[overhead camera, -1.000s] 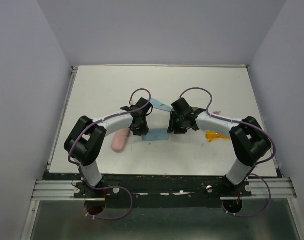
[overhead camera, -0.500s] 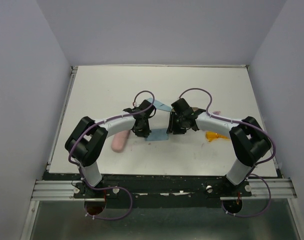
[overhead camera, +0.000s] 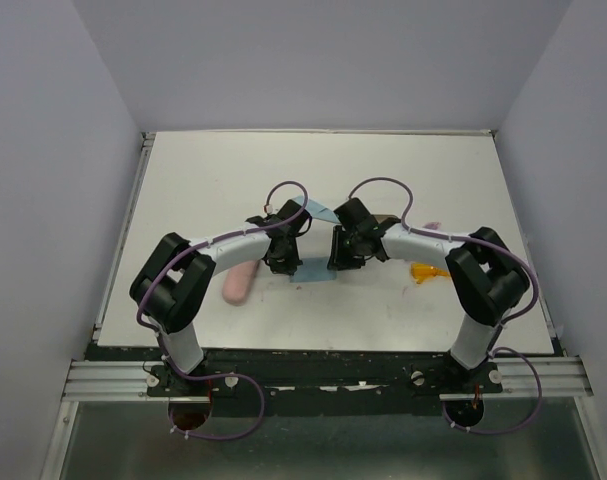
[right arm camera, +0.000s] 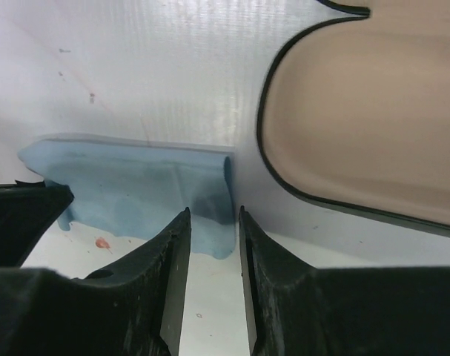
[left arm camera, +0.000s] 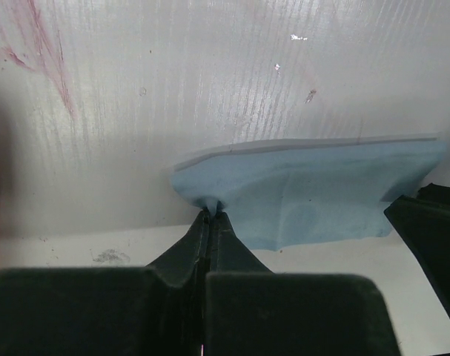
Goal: Organize the sunglasses
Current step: Pick up the folded cleaning cloth from the center of the board.
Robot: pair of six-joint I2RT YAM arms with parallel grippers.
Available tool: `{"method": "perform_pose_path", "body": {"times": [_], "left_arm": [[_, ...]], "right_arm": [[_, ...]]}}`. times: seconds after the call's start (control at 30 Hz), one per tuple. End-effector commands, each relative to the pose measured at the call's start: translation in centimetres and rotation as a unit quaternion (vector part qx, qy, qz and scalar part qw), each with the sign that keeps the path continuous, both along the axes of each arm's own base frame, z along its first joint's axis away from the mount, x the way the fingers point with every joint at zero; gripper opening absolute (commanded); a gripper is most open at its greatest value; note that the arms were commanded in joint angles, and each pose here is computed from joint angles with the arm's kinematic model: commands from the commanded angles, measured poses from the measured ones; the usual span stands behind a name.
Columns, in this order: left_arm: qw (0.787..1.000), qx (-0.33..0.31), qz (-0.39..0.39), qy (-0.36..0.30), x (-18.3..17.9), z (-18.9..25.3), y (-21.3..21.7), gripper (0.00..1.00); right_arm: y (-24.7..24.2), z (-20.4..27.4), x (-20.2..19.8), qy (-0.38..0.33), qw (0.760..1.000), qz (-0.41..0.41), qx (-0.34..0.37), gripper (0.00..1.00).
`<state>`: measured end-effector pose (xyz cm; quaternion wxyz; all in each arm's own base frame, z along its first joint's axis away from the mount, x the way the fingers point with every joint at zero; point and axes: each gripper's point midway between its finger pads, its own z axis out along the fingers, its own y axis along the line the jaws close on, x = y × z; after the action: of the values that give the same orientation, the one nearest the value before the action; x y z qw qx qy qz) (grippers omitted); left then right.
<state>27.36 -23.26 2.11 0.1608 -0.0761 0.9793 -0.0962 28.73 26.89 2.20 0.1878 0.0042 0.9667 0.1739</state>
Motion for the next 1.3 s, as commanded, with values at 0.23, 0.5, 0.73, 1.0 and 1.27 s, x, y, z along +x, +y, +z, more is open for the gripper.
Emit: {"method": "perform_pose_path", "body": {"times": [0.23,0.5,0.73,1.0,1.27], "left_arm": [[1.0,0.004,-0.001,-0.002,-0.6,-0.3,0.4,0.0],[1.0,0.001,-0.003,-0.008,-0.4,-0.2,0.3,0.0],[1.0,0.005,-0.003,-0.014,0.0,0.1,0.3,0.0],[0.998,-0.008,-0.021,-0.057,1.2,2.0,0.0,0.0],[0.99,-0.028,-0.062,-0.122,2.3,6.3,-2.1,0.0]], "right_arm": [[0.0,-1.7,-0.5,0.005,0.998,-0.007,-0.054,0.3],[0.6,-2.4,-0.4,0.007,0.998,-0.014,-0.065,0.24],[0.4,-2.6,-0.4,0.005,0.997,-0.023,-0.072,0.08],[2.3,0.5,0.8,-0.045,0.999,0.006,-0.017,0.01],[1.9,5.6,2.4,-0.127,0.992,-0.011,0.009,0.01]]}}
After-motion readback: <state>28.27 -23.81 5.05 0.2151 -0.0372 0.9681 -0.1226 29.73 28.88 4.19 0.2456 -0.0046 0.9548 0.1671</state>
